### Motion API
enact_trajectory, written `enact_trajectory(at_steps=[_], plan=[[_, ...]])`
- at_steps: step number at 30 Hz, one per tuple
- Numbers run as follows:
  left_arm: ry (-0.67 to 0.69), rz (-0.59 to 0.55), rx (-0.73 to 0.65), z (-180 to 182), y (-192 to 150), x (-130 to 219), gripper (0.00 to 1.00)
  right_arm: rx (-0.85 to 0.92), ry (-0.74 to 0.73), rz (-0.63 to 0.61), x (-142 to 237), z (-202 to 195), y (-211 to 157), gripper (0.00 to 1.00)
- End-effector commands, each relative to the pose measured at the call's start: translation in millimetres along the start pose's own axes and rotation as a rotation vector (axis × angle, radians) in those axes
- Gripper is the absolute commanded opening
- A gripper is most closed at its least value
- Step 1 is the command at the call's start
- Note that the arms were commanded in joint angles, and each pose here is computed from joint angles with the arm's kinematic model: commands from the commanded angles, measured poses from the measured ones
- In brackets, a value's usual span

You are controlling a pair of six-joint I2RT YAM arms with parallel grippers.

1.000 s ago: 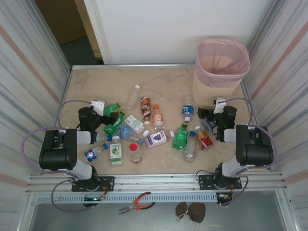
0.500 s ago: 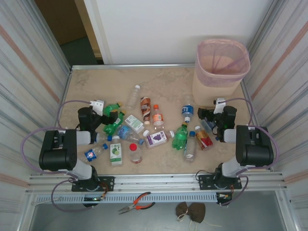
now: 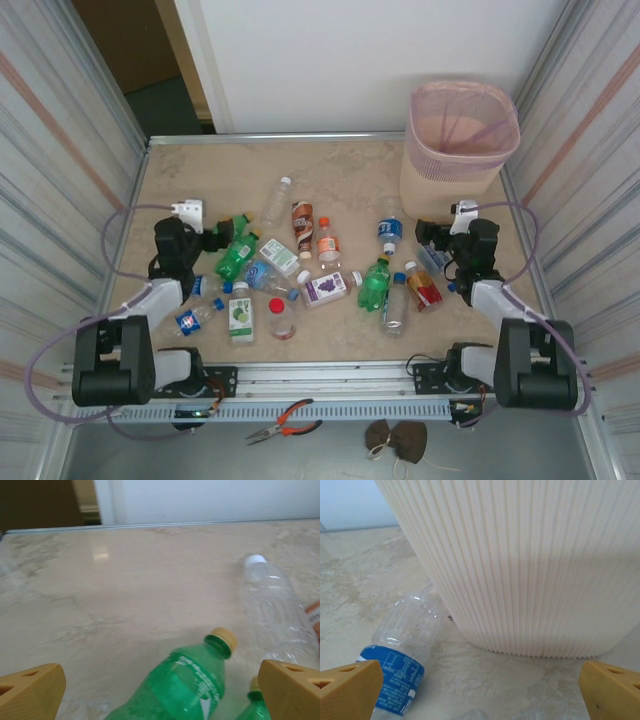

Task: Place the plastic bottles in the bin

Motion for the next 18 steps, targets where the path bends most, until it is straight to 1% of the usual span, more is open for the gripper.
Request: enact_trajectory(at_steps=[1,4,6,7,9,11,14,16,18], plan=[[0.149,0.06,0.144,22,7,11,0.99,-0.088,-0.025,0.089,14,3,-2,0.99],[0.143,0.144,0.25,19,10,19,0.99,-0.134,-0.022,0.145,33,14,-1,1.0],[0.125,0.193,0.307,14,12,25,0.99,-0.153,-0.04,0.183,46,19,-2,0.98],[0.106,0.216,0.341,10,12,27,0.99,-0.17,-0.066,0.202,53,20,-2,0.97],[0.017,0.244,0.381,-5,16,29,0.99,-0.204,-0.092,0.238,65,22,-3,0.95],[-0.051,0.284,0.407,-16,17,34,0.99,-0.246,-0.112,0.269,77,26,-2,0.92],[-0.091,0.329,0.42,-23,26,45,0.97,-0.317,-0.118,0.328,92,34,-1,0.89],[-0.12,0.339,0.411,-28,38,54,0.97,-0.343,-0.115,0.386,100,43,-4,0.86],[-0.156,0.343,0.374,-32,48,62,0.97,-0.351,-0.138,0.439,107,50,-7,0.85]])
Point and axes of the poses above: each hand's point on the last joint's axis, 136 mm out from that joint toward the fingers, its own x axis back along the fingers, its own z axis along the line the jaws close on, y = z × x, the point moved 2 cm from there along x, back along the fingers, and after that the axes turned 3 degrees about -x, right-handed, at the moved point
